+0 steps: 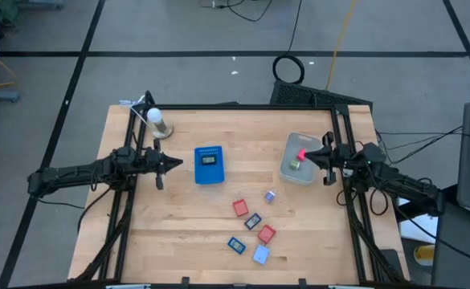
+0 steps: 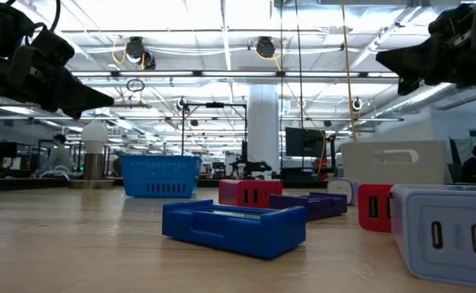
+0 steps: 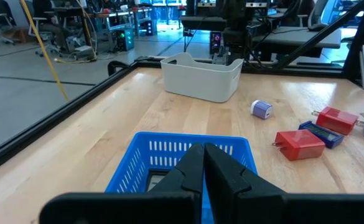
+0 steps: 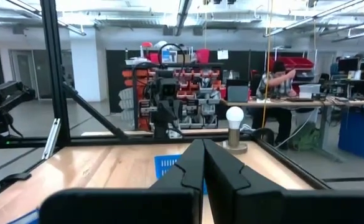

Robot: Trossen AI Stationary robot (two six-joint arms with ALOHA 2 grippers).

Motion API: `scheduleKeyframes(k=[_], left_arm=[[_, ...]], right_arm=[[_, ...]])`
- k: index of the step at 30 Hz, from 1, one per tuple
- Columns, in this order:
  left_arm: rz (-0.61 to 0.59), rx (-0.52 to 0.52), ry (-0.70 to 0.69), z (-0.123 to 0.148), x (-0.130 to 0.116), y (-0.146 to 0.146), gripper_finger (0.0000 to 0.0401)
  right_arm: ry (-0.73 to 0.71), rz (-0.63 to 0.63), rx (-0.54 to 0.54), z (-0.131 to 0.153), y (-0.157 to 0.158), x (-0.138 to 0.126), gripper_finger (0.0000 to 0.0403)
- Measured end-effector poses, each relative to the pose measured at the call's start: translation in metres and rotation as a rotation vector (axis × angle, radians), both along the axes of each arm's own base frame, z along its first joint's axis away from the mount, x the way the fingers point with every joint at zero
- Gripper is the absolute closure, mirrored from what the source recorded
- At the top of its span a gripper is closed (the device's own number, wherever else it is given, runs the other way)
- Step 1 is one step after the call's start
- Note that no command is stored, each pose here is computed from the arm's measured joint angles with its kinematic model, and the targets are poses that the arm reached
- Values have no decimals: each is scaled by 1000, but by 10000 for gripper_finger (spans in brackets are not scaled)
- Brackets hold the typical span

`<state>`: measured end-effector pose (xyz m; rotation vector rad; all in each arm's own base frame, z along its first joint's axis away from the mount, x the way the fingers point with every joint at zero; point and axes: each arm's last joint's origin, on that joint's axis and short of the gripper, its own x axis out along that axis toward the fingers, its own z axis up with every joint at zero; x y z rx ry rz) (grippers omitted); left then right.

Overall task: Pick & Place Office items
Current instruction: Put the purple digital clock into the blue bin

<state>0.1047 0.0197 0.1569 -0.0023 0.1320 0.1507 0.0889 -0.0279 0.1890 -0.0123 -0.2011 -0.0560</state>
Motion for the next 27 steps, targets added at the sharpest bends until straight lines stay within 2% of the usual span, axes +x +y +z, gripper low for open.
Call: scheduleKeyframes(k=[8, 14, 18, 23, 27], left_arm=[[8, -47, -8, 0, 0, 0, 384], [85, -100, -15, 0, 0, 2, 384], [71, -136, 47, -2, 5, -1, 384], [64, -130, 171, 12, 24, -9, 385], [38, -115, 306, 30, 61, -20, 385]], right_arm=[[113, -10, 22, -11, -1, 2, 402], [134, -166, 53, -15, -6, 1, 402], [134, -168, 54, -15, -6, 1, 401], [133, -167, 57, -15, -6, 1, 402], [120, -163, 74, -14, -6, 1, 402]])
